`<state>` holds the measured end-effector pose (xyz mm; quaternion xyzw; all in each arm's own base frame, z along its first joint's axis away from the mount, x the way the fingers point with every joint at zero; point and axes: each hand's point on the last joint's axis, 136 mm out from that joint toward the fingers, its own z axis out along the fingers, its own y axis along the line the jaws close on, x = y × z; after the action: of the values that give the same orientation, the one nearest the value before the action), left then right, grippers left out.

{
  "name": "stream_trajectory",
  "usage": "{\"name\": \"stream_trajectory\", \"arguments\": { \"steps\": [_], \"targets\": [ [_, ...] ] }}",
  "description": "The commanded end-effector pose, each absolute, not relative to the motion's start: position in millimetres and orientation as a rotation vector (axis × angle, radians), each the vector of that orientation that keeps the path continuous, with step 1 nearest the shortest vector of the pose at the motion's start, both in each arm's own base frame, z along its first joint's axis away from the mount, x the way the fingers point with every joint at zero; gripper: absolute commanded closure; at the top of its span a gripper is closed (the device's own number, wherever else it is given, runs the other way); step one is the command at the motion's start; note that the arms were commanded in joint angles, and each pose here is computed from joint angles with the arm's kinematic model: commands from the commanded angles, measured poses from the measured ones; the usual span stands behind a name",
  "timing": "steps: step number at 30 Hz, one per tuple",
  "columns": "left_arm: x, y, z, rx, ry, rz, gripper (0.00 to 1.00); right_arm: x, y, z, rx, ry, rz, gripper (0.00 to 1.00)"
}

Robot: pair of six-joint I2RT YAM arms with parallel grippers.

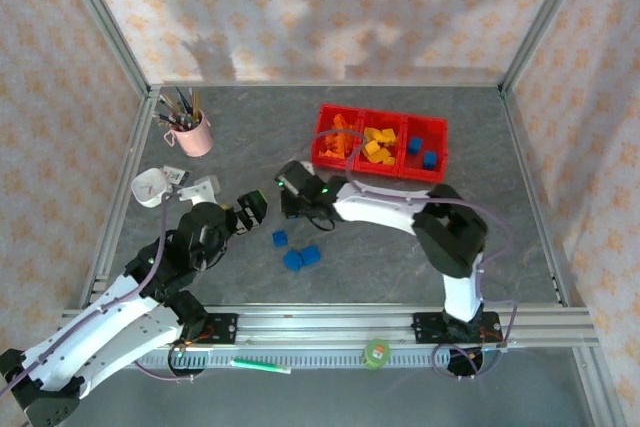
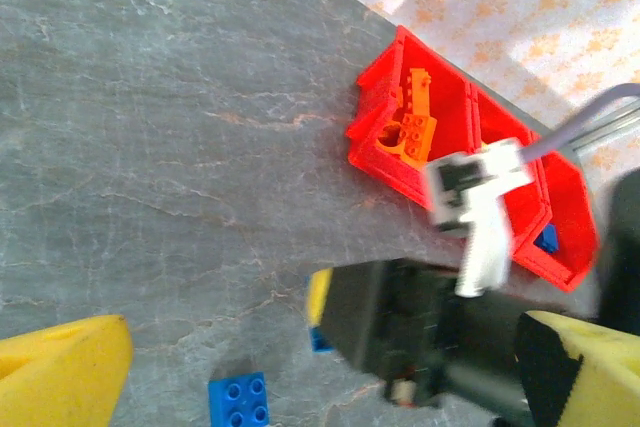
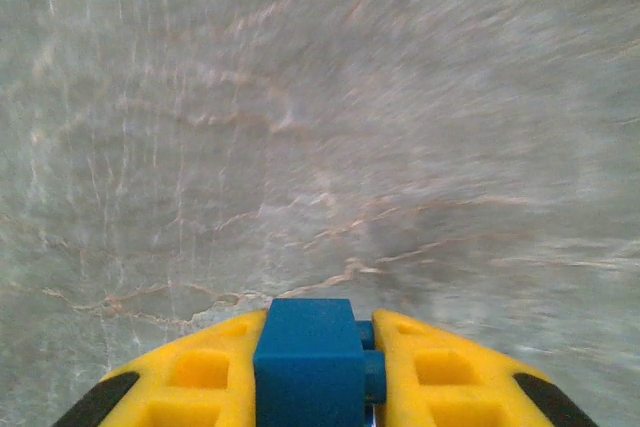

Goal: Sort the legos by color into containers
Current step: Pick up the lego from the center of the table, then place the lego in the container.

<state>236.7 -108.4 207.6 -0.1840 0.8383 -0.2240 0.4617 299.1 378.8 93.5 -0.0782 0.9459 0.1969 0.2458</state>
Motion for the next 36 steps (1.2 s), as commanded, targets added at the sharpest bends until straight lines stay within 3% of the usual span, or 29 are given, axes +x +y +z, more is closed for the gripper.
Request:
{"name": "stream_trajectory", "arguments": {
  "steps": [1,18,28,32,36],
  "targets": [
    [246,-124,230,-0.392,2.025,-0.621,0.01,318,336,122,-0.08,2.51,0.518,0.82],
    [291,-224,219,-0.155,2.094,-0.825,0.01,410,71,176,0.579,2.267,0.25,0.82],
    [305,-250,217,-0.117,2.108,-0.848,0.01,471,36,137,0.632,2.327,0.127,0.81],
    [307,-249,216,-0.118,2.112,-0.832,0.01,482,28,121,0.653,2.352,0.089,0.74],
    [307,-247,214,-0.115,2.119,-0.807,0.01,487,31,120,0.647,2.358,0.126,0.59]
  ]
}}
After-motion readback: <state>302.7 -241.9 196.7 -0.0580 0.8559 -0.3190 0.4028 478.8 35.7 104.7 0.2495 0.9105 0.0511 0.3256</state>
